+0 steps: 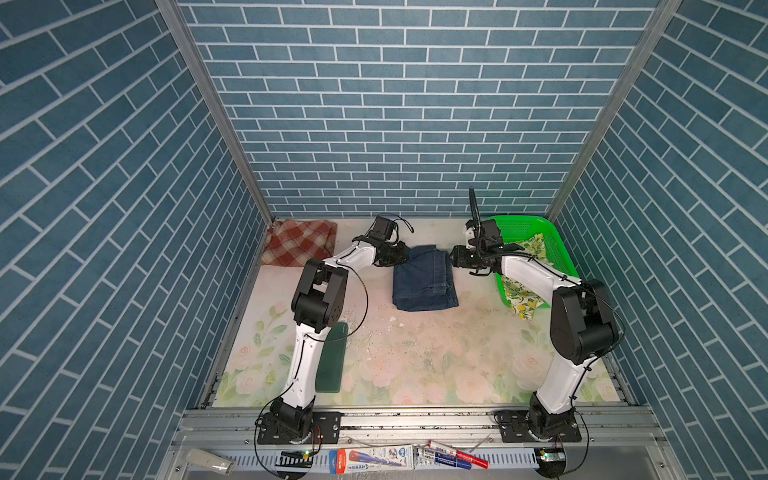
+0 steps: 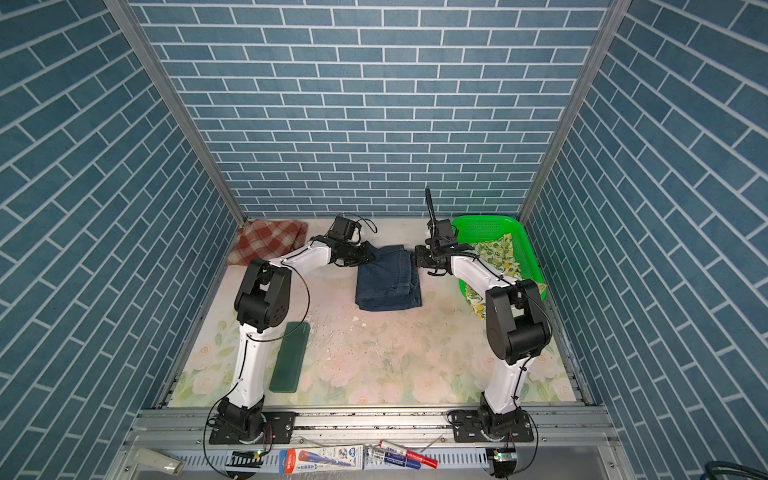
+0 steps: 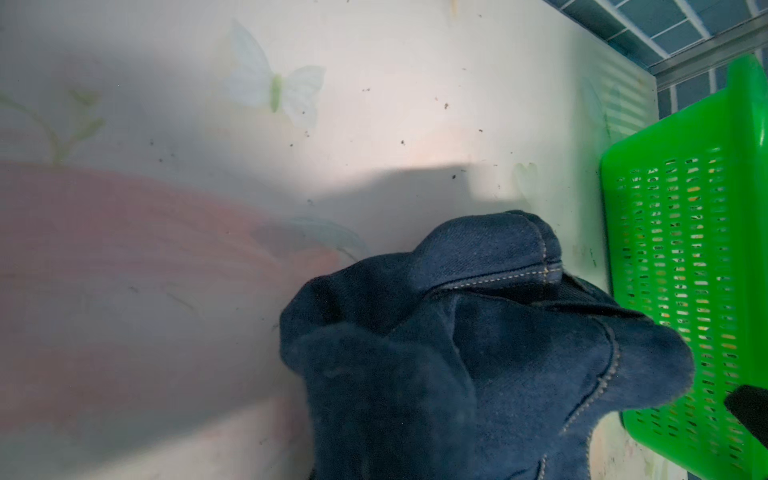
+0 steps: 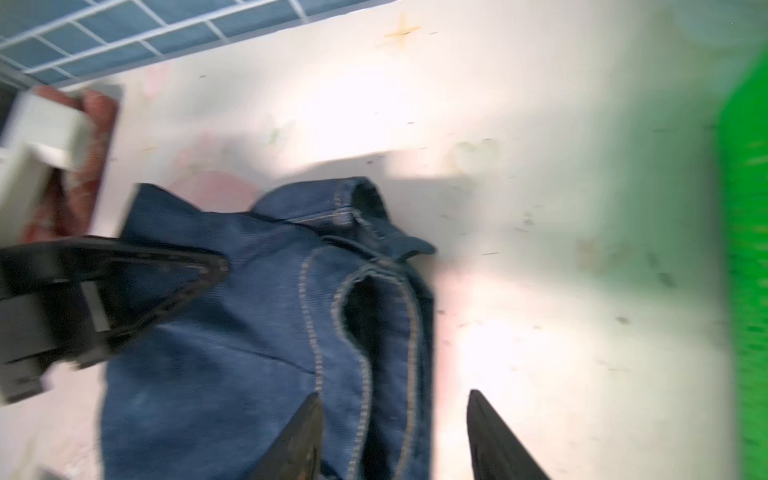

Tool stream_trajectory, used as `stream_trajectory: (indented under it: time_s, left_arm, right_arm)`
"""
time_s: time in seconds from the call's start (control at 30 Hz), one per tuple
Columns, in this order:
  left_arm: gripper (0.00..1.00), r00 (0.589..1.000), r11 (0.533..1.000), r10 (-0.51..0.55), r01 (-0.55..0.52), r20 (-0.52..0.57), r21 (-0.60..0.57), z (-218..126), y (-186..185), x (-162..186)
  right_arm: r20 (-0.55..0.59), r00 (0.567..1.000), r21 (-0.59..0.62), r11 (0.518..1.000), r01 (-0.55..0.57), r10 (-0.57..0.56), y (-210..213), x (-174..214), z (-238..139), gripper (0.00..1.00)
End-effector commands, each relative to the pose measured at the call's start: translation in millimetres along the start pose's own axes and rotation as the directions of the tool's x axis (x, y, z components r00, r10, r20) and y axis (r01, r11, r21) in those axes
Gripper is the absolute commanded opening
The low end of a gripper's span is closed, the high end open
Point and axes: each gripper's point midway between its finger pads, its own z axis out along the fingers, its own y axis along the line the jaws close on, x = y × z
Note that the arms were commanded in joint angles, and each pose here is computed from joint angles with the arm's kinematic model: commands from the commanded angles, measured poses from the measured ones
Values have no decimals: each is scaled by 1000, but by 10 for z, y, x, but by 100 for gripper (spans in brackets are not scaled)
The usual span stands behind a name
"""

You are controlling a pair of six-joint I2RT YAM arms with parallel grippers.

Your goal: Fold and stack the skirts

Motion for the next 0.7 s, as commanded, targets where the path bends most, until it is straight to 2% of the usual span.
stream_trajectory:
  time_s: [0.0, 0.23, 0.33, 0.5, 0.57, 0.67]
  left_arm:
    - [0, 999, 1000, -7, 6, 42, 16, -133, -63, -96]
    - [0, 999, 1000, -15, 15, 32, 10, -102, -17, -69]
    - [0, 999, 1000, -16, 16, 31, 9, -109, -17, -75]
    - [68, 999, 1000, -16, 16, 35, 10, -166, -2, -102]
    - [76, 999, 1000, -15, 15, 39, 4, -186, 19, -108]
    - [77, 999, 1000, -21, 21, 38, 9, -198, 61, -113]
  right_arm:
    - [3, 999, -154, 987, -42, 43, 348, -23, 118, 49]
    - [-52, 988, -232, 961, -152, 143, 312, 30, 539, 42]
    - [-60, 981, -204, 960, -191, 183, 123, 70, 684, 40]
    - [-94, 970, -144, 961, -236, 224, -187, 232, 849, 35]
    - [-112, 965, -130, 959, -250, 236, -248, 309, 887, 33]
    - [-147, 956, -105, 957, -269, 253, -329, 441, 947, 29]
